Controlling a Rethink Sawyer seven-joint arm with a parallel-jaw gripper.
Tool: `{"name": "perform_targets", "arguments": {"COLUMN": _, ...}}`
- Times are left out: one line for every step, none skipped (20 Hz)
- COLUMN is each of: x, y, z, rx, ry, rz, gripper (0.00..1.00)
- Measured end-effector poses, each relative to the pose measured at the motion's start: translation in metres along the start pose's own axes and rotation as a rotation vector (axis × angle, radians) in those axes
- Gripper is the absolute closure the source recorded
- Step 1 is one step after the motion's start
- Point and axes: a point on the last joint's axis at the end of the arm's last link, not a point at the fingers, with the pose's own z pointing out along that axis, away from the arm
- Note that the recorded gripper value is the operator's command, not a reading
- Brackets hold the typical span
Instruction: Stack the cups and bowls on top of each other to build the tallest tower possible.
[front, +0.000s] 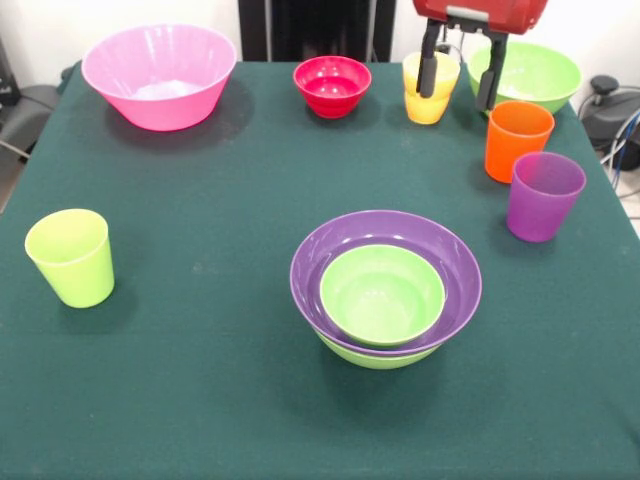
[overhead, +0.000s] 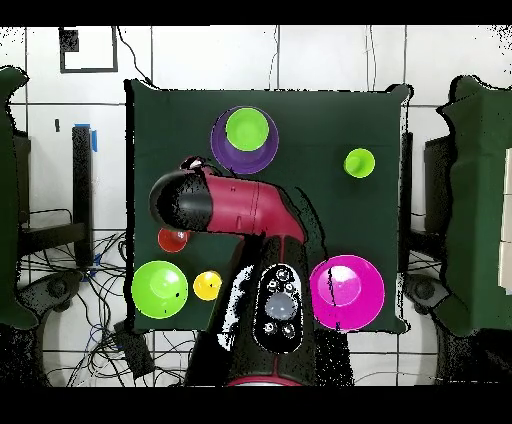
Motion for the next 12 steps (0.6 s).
{"name": "perform_targets", "arguments": {"x": 0.006, "y": -0.001, "z": 0.0, "rx": 0.003, "ry": 0.001, "rz": -0.004, "gripper": 0.0}}
{"name": "perform_targets", "arguments": {"x": 0.01, "y": -0.002, "z": 0.001, "rx": 0.005, "ry": 0.003, "rz": -0.006, "gripper": 0.0}}
{"name": "perform_targets", "arguments": {"x": 0.018, "y": -0.003, "z": 0.002, "rx": 0.01, "ry": 0.004, "rz": -0.012, "gripper": 0.0}}
{"name": "perform_targets", "arguments": {"x": 0.022, "y": -0.003, "z": 0.002, "rx": 0.012, "ry": 0.005, "rz": -0.014, "gripper": 0.0}}
{"name": "perform_targets", "arguments": {"x": 0.026, "y": -0.004, "z": 0.003, "rx": 0.015, "ry": 0.006, "rz": -0.018, "gripper": 0.0}}
{"name": "perform_targets", "arguments": {"x": 0.036, "y": -0.005, "z": 0.004, "rx": 0.019, "ry": 0.009, "rz": -0.024, "gripper": 0.0}}
{"name": "perform_targets", "arguments": {"x": 0.039, "y": -0.005, "z": 0.005, "rx": 0.02, "ry": 0.009, "rz": -0.025, "gripper": 0.0}}
{"name": "perform_targets", "arguments": {"x": 0.041, "y": -0.005, "z": 0.005, "rx": 0.021, "ry": 0.01, "rz": -0.027, "gripper": 0.0}}
{"name": "perform_targets", "arguments": {"x": 0.047, "y": -0.005, "z": 0.006, "rx": 0.021, "ry": 0.008, "rz": -0.029, "gripper": 0.0}}
{"name": "perform_targets", "arguments": {"x": 0.049, "y": -0.005, "z": 0.006, "rx": 0.021, "ry": 0.008, "rz": -0.03, "gripper": 0.0}}
{"name": "perform_targets", "arguments": {"x": 0.052, "y": -0.004, "z": 0.006, "rx": 0.021, "ry": 0.007, "rz": -0.03, "gripper": 0.0}}
{"name": "perform_targets", "arguments": {"x": 0.054, "y": -0.004, "z": 0.006, "rx": 0.022, "ry": 0.006, "rz": -0.03, "gripper": 0.0}}
